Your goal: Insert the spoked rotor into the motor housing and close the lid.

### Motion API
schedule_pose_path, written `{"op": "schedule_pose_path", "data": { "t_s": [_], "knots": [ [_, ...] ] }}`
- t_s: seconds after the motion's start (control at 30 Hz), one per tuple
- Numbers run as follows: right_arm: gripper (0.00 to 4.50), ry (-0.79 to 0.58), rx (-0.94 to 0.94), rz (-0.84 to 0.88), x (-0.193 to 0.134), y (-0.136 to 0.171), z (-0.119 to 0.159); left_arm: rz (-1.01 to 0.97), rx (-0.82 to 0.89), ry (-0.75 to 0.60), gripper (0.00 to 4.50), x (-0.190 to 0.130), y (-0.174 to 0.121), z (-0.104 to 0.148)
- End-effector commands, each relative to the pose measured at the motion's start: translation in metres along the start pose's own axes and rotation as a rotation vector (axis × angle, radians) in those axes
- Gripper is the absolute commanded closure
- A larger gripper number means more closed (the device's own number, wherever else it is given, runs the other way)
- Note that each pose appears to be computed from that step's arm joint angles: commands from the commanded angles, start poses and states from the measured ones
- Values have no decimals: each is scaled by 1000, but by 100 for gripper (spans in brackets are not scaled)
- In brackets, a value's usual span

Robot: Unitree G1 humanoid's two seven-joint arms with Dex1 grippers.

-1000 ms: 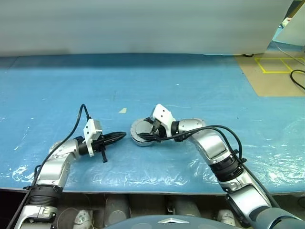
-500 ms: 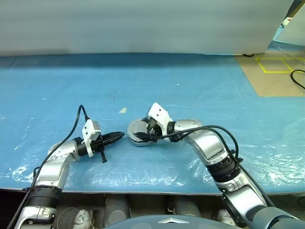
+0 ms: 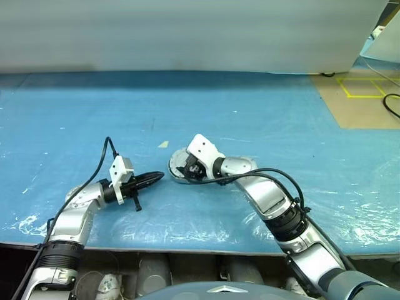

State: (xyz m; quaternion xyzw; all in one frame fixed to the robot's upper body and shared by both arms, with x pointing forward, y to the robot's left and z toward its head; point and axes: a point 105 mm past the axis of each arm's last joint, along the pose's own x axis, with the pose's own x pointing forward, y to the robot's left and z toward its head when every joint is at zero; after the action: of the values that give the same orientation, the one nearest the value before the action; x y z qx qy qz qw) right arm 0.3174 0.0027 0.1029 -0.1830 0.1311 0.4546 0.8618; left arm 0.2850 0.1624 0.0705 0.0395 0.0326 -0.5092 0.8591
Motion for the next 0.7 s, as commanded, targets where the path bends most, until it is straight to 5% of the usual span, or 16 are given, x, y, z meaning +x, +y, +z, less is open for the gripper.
{"op": "schedule_pose_path", "data": {
  "t_s": [0.03,0.43,0.7],
  "knots": [
    [150,-57,71,33,-4,0,15,1,41,-24,450,2,2,9],
    [150,-42,-83,157,-7,15,11,0,44,-23,450,4,3,10],
    [150,-44,-229,225,-16,-1,-3,-4,49,-22,450,5,5,11]
  ]
}}
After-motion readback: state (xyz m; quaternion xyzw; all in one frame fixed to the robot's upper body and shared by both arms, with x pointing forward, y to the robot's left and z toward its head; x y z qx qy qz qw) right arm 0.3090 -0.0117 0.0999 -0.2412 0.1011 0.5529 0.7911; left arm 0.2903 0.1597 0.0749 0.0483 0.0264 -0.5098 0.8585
